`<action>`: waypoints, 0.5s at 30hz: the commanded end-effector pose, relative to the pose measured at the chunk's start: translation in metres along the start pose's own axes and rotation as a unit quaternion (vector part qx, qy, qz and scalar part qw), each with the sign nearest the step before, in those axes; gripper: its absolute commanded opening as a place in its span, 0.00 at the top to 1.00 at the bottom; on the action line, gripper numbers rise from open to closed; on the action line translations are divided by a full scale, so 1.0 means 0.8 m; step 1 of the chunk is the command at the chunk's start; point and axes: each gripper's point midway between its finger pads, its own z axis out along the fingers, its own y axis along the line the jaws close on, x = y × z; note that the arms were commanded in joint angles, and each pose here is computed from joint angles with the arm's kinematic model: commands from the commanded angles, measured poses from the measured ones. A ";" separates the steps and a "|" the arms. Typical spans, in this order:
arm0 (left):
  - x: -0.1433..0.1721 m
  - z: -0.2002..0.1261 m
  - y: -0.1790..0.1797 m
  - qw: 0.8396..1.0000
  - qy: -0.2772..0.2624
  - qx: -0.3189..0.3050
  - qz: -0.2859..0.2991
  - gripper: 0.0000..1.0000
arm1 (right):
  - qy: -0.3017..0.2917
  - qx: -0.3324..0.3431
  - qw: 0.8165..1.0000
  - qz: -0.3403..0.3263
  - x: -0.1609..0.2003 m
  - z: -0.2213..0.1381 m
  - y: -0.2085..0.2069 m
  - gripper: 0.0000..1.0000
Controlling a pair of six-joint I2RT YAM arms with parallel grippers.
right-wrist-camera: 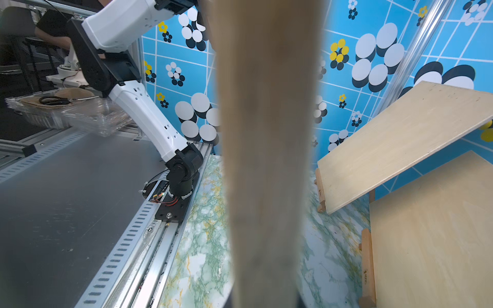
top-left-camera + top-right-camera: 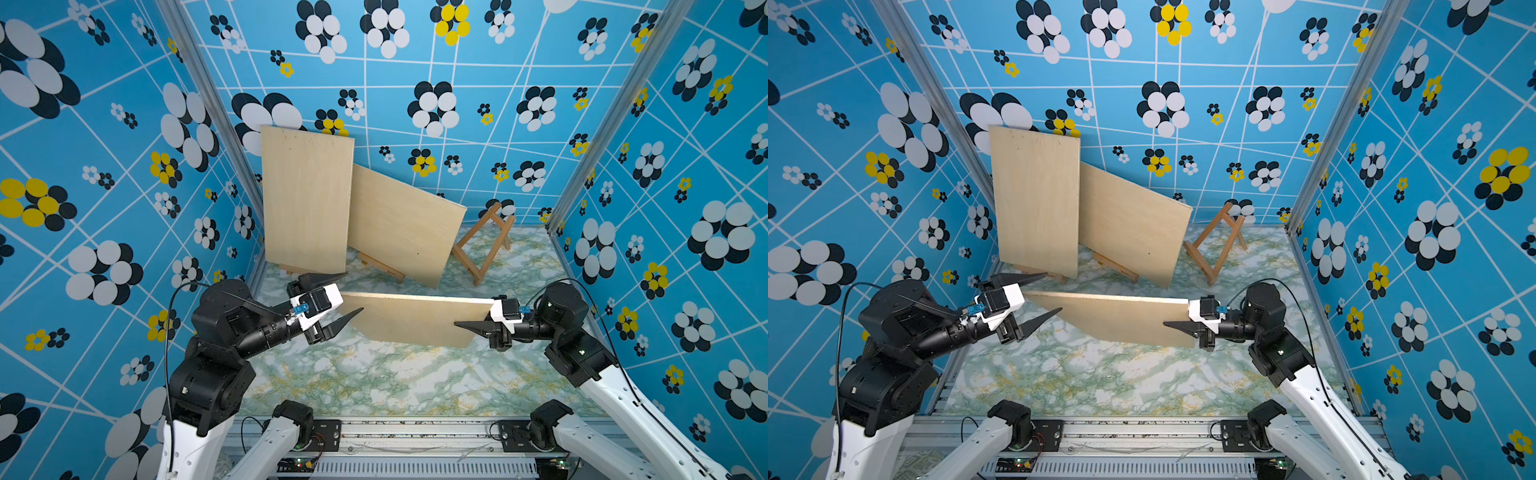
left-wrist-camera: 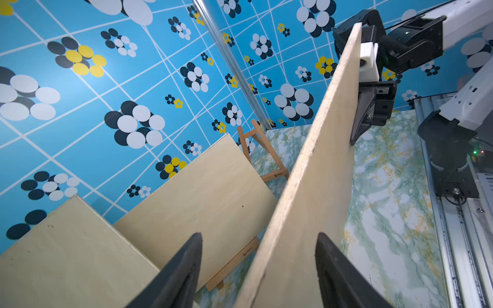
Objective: Assemble the easel
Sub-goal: Pick up the drawing board from the center of the board.
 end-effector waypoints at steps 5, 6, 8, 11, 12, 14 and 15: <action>0.062 0.031 -0.027 0.980 0.177 0.087 0.035 0.36 | 0.026 -0.051 0.995 0.083 0.006 -0.003 0.032 1.00; 0.066 0.036 -0.029 0.975 0.194 0.096 0.042 0.38 | 0.029 -0.051 0.995 0.084 0.007 -0.004 0.033 1.00; 0.068 0.044 -0.030 0.967 0.222 0.110 0.055 0.41 | 0.032 -0.053 0.995 0.083 0.008 -0.004 0.035 1.00; 0.058 0.053 -0.026 0.964 0.230 0.121 0.058 0.53 | 0.036 -0.050 0.994 0.088 0.014 -0.004 0.036 1.00; 0.055 0.055 -0.025 0.963 0.229 0.127 0.057 0.56 | 0.037 -0.050 0.994 0.092 0.016 -0.004 0.036 1.00; 0.049 0.058 -0.024 0.963 0.227 0.135 0.054 0.76 | 0.039 -0.051 0.993 0.099 0.020 -0.004 0.037 1.00; 0.047 0.059 -0.023 0.962 0.228 0.138 0.051 0.85 | 0.039 -0.051 0.993 0.103 0.021 -0.003 0.037 1.00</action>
